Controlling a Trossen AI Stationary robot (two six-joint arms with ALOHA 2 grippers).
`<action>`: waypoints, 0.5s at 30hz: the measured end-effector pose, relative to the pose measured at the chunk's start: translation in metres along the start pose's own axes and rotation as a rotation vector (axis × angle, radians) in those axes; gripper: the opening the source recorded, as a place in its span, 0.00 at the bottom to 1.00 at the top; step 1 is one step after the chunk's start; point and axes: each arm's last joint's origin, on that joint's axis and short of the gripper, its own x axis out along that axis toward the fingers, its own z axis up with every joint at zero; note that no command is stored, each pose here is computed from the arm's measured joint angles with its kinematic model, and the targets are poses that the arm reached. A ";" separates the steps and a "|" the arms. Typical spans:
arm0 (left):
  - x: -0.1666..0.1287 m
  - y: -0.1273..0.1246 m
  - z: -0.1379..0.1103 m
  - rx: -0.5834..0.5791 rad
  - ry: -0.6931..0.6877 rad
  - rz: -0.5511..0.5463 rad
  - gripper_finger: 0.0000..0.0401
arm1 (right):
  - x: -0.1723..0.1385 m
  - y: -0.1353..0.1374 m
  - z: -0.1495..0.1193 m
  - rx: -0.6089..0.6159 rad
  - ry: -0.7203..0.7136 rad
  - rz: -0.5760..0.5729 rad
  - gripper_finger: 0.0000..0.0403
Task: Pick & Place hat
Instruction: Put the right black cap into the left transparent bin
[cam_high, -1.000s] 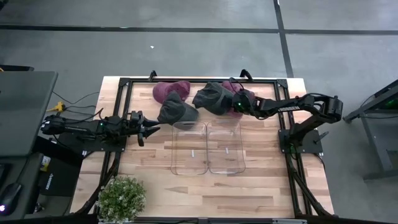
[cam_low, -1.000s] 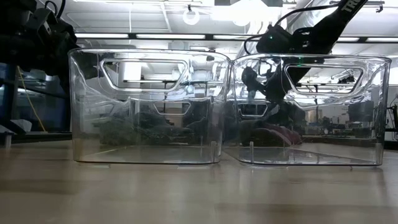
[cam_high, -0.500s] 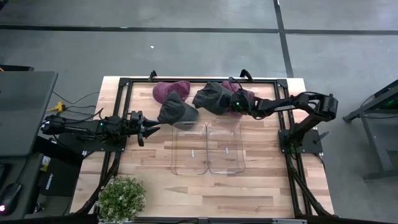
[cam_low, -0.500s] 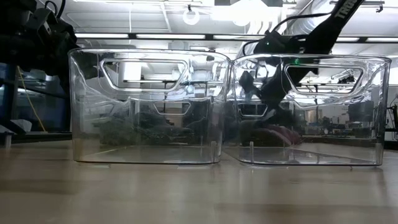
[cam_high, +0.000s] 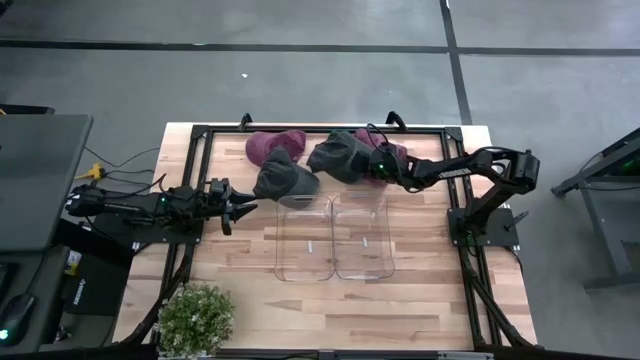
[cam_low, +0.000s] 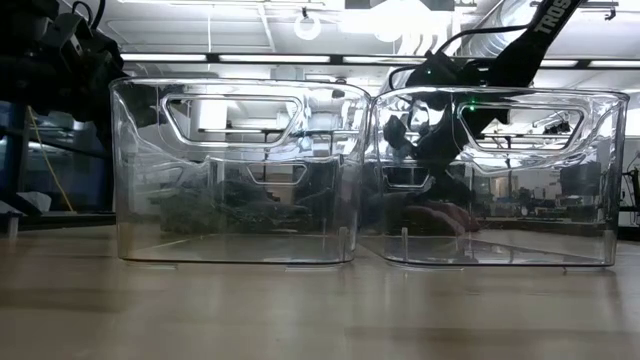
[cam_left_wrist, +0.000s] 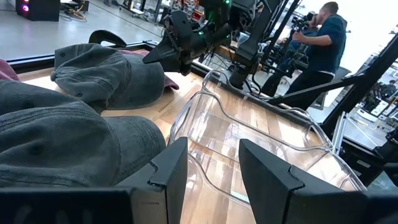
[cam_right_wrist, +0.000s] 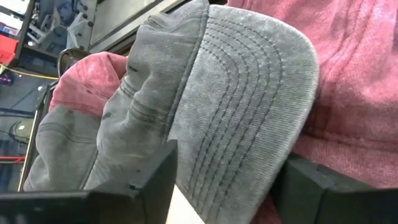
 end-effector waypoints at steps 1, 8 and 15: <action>0.000 0.000 0.000 0.000 0.000 0.000 0.34 | 0.000 0.000 0.000 -0.001 0.000 0.000 0.49; 0.000 0.000 0.000 0.000 0.000 0.000 0.34 | 0.000 0.001 0.000 -0.002 -0.001 0.015 0.25; 0.000 0.000 0.000 0.000 0.000 0.000 0.34 | -0.001 0.009 0.003 -0.027 -0.013 0.091 0.03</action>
